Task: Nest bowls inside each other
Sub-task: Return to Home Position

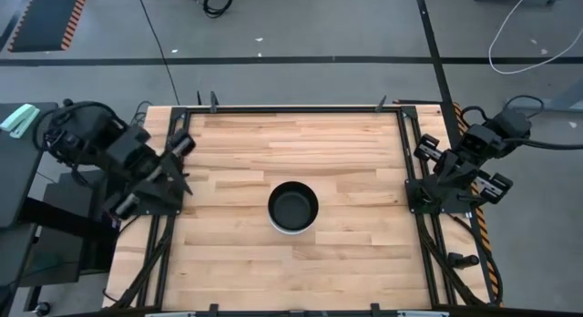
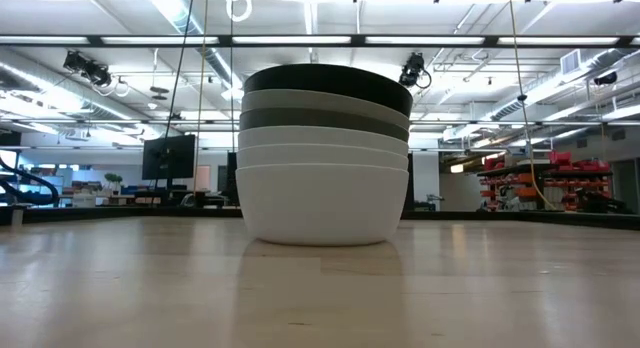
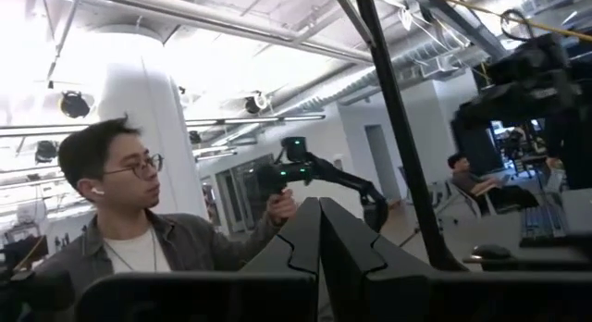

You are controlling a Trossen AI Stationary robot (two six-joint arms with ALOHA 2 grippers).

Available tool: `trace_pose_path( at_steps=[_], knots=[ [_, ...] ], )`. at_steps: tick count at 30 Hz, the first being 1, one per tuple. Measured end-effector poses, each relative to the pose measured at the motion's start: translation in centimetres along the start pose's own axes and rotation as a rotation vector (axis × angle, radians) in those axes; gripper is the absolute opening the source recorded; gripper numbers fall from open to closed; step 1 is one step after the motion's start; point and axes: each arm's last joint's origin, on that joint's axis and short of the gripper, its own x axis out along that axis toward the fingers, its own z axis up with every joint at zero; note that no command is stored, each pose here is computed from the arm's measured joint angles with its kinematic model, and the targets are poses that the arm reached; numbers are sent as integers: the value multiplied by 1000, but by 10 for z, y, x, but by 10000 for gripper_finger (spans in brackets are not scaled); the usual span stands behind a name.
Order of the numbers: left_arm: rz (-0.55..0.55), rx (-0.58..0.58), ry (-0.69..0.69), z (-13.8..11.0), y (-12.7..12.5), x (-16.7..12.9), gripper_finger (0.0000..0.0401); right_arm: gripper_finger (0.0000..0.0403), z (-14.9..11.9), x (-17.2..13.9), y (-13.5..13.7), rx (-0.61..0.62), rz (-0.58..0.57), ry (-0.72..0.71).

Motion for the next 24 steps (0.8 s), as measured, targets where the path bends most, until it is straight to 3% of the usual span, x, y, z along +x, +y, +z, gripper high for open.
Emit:
trace_pose_path(
  at_steps=[4,7,11,19,24],
  knots=[
    [103,-28,-13,-5,-3,-23,107,14,-1,0,0,10,6,7],
    [114,-49,-21,-8,-4,-31,107,14,-3,0,0,88,3,36],
    [115,-62,-6,-16,-5,-37,107,14,-6,0,-1,97,2,66],
    [71,-64,-82,-43,-10,-53,107,14,12,-13,12,-49,224,-48],
    [51,-67,-130,-65,-12,-65,107,14,8,-17,11,-51,233,-71]
  ],
)
